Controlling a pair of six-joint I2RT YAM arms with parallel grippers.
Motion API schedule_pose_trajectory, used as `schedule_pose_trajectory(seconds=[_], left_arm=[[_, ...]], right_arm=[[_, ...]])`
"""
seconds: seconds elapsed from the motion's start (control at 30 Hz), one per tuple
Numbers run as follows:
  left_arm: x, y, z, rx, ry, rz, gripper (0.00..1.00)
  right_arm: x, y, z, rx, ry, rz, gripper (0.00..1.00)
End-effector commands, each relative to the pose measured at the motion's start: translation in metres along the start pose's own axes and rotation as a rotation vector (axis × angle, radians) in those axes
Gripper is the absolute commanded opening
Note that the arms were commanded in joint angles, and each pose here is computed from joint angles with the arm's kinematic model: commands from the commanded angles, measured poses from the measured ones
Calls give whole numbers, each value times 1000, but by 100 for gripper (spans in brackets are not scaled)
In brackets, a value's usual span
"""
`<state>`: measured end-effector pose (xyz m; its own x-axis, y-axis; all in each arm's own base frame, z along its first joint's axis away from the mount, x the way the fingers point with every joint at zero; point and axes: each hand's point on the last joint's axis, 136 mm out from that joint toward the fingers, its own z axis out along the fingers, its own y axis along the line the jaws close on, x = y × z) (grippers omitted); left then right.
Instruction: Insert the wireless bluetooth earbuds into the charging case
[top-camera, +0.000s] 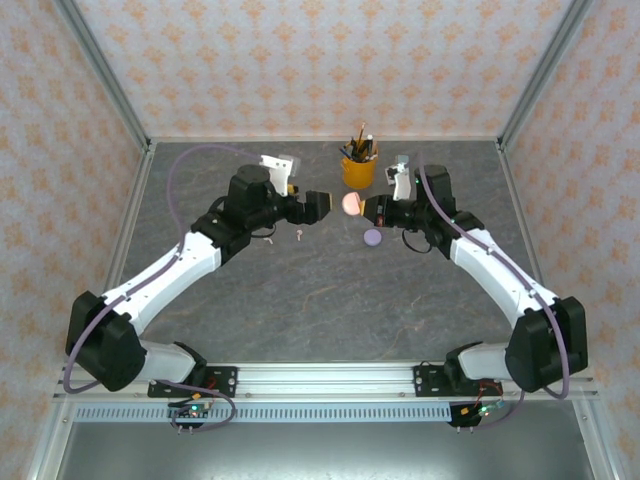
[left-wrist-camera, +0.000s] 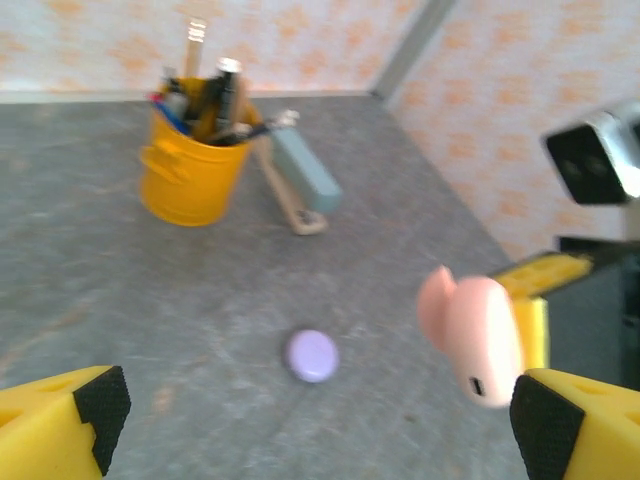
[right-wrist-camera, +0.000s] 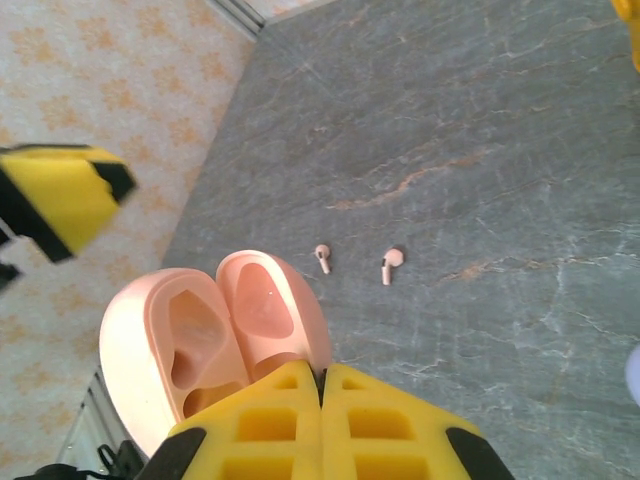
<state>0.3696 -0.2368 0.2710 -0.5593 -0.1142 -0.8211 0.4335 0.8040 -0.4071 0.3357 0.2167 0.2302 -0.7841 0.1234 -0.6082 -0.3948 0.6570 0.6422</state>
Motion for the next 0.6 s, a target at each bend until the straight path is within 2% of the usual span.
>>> schedule_pose_trajectory(seconds=[0.0, 0.07, 0.17, 0.27, 0.37, 0.43, 0.57], left_arm=[[11, 52, -14, -301, 63, 35, 100], [6, 61, -18, -365, 60, 55, 100], [4, 65, -22, -409, 113, 141, 100], [0, 78, -27, -506, 159, 186, 100], [-7, 99, -44, -682, 170, 213, 100], [-10, 101, -51, -718, 185, 256, 100], [-12, 105, -59, -764, 163, 187, 100]], right_arm=[[-8, -1, -1, 38, -4, -53, 0], [-10, -1, 0, 41, -3, -59, 0], [-13, 0, -1, 46, -6, -68, 0], [-15, -1, -1, 54, -6, -78, 0], [-18, -2, 0, 60, -5, -89, 0], [-20, -2, 1, 63, -7, -101, 0], [-25, -3, 6, 66, -14, -134, 0]])
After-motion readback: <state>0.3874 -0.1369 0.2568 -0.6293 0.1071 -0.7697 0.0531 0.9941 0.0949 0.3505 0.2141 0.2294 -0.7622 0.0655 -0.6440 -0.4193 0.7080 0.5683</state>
